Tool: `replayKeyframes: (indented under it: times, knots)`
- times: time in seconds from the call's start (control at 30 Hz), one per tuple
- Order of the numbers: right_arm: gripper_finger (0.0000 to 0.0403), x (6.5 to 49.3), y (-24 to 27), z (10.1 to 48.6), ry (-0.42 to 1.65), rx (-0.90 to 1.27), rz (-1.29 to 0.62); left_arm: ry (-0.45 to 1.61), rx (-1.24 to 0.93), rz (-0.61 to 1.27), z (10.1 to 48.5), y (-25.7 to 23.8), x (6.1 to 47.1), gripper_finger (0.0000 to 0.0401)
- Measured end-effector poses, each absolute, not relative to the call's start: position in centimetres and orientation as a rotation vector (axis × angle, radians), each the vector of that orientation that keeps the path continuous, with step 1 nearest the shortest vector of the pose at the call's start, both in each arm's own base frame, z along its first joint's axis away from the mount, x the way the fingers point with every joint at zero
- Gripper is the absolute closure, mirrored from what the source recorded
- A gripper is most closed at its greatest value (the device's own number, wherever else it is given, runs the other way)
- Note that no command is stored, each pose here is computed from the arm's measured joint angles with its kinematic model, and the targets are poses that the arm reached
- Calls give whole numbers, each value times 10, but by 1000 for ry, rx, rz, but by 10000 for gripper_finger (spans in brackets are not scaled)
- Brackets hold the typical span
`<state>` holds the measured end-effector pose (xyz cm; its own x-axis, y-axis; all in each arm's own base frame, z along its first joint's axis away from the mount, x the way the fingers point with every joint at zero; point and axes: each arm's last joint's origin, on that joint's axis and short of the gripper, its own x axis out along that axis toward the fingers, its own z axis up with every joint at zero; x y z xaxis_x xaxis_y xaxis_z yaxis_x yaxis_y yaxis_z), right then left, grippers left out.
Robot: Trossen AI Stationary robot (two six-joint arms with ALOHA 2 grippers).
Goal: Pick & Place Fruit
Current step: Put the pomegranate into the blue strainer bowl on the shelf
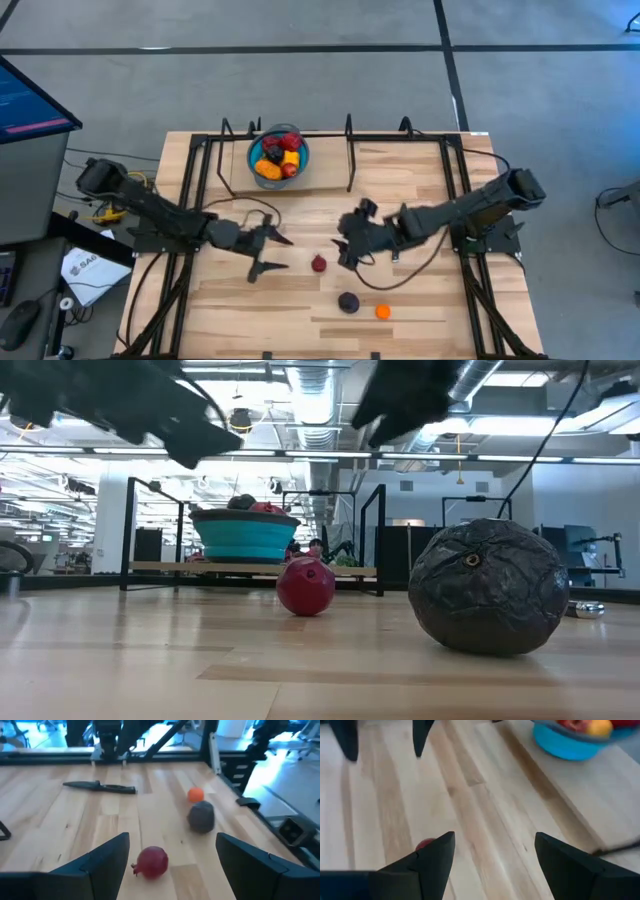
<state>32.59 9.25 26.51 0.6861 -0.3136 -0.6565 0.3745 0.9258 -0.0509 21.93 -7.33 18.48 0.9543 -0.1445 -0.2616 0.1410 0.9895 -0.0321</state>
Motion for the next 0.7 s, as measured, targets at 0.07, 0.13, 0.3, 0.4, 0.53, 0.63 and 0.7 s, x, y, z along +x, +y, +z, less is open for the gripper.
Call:
replayKeyframes:
  times: [0.07,0.13,0.3,0.4,0.53,0.63,0.7]
  knots:
    - [133,317,99,257,681,114,-445,301,-7,-142,181,-79,235,112]
    - [133,309,104,251,649,121,-501,338,-55,-104,177,-83,253,112]
    - [133,302,110,247,636,107,-538,485,-412,33,168,-79,298,112]
    - [133,302,112,247,628,94,-543,633,-534,58,156,-79,315,112]
    - [133,297,116,246,627,38,-573,735,-626,92,147,-79,327,111]
    - [133,289,123,244,616,-10,-610,719,-669,134,148,-79,331,111]
    - [133,283,130,244,590,-30,-639,707,-676,180,146,-78,332,111]
